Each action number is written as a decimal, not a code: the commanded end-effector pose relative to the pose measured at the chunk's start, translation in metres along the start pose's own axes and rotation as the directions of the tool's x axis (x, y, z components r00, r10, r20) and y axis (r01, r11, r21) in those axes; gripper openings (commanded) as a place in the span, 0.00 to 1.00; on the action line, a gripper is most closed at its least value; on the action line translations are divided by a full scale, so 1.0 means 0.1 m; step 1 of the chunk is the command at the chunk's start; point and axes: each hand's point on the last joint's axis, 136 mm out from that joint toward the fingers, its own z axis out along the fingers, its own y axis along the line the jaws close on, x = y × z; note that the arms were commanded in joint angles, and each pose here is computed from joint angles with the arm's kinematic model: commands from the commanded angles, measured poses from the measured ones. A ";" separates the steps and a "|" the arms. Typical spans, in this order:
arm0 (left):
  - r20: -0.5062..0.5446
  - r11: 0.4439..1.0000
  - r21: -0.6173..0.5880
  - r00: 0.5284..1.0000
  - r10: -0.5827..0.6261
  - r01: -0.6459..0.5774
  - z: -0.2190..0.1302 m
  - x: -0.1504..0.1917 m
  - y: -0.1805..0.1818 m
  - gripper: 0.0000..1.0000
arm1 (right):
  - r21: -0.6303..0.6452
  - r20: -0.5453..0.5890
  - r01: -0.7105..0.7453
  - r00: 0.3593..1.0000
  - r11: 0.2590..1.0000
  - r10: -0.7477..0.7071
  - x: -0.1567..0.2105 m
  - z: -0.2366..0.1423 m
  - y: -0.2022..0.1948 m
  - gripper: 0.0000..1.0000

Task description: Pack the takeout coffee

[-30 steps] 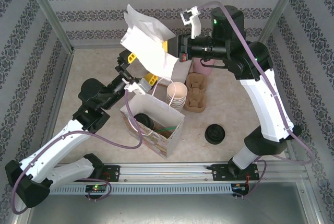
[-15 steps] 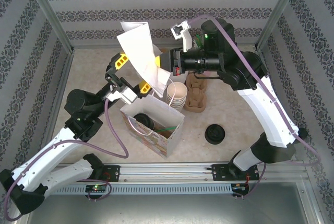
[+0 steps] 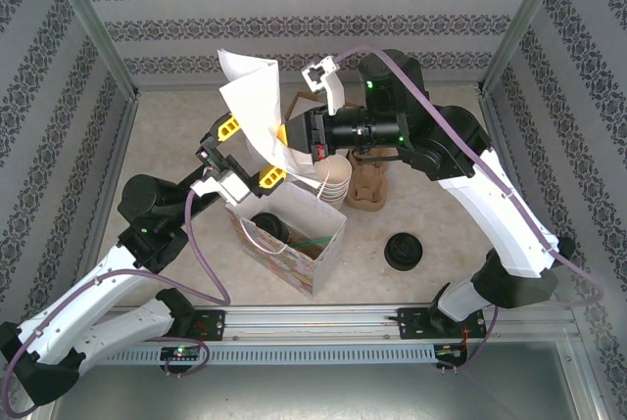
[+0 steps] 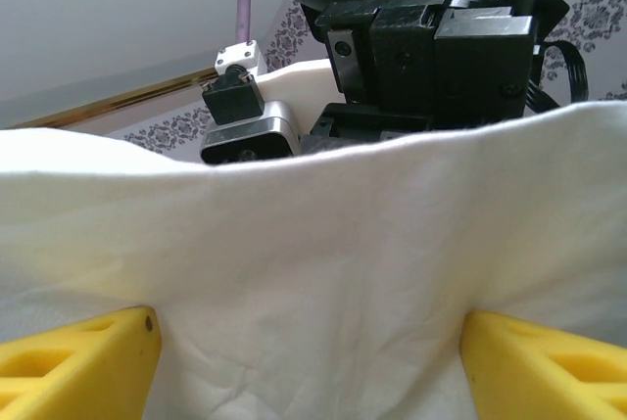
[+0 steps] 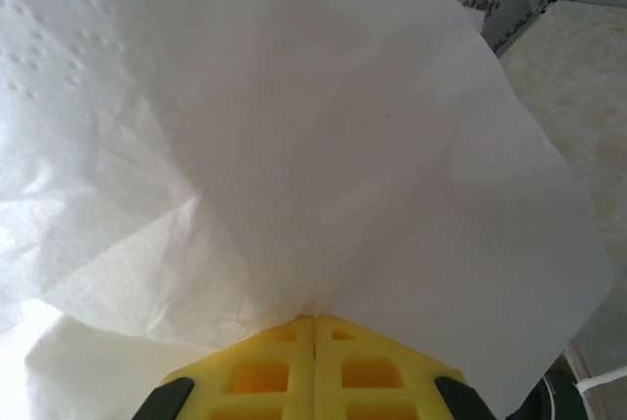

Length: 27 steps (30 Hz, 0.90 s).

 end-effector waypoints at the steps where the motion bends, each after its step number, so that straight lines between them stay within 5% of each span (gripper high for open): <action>1: 0.024 0.999 0.018 0.999 -0.036 0.035 -0.03 -0.09 -0.04 0.75 | 0.004 -0.009 0.016 1.000 1.000 -0.016 0.04 0.06 0.01 0.00; 9: 0.020 0.999 0.021 0.999 -0.047 0.046 -0.06 -0.09 -0.05 0.57 | 0.017 -0.011 0.022 1.000 1.000 -0.021 0.07 0.09 0.00 0.00; 19: 0.014 0.990 0.061 0.992 -0.129 0.127 -0.14 -0.12 -0.14 0.33 | 0.058 0.046 0.027 0.999 0.998 -0.029 0.01 0.03 -0.07 0.17; 27: -0.001 0.977 0.059 0.979 -0.204 0.204 -0.19 -0.19 -0.09 0.14 | 0.147 0.078 0.062 0.994 0.987 -0.074 0.06 -0.13 -0.21 0.40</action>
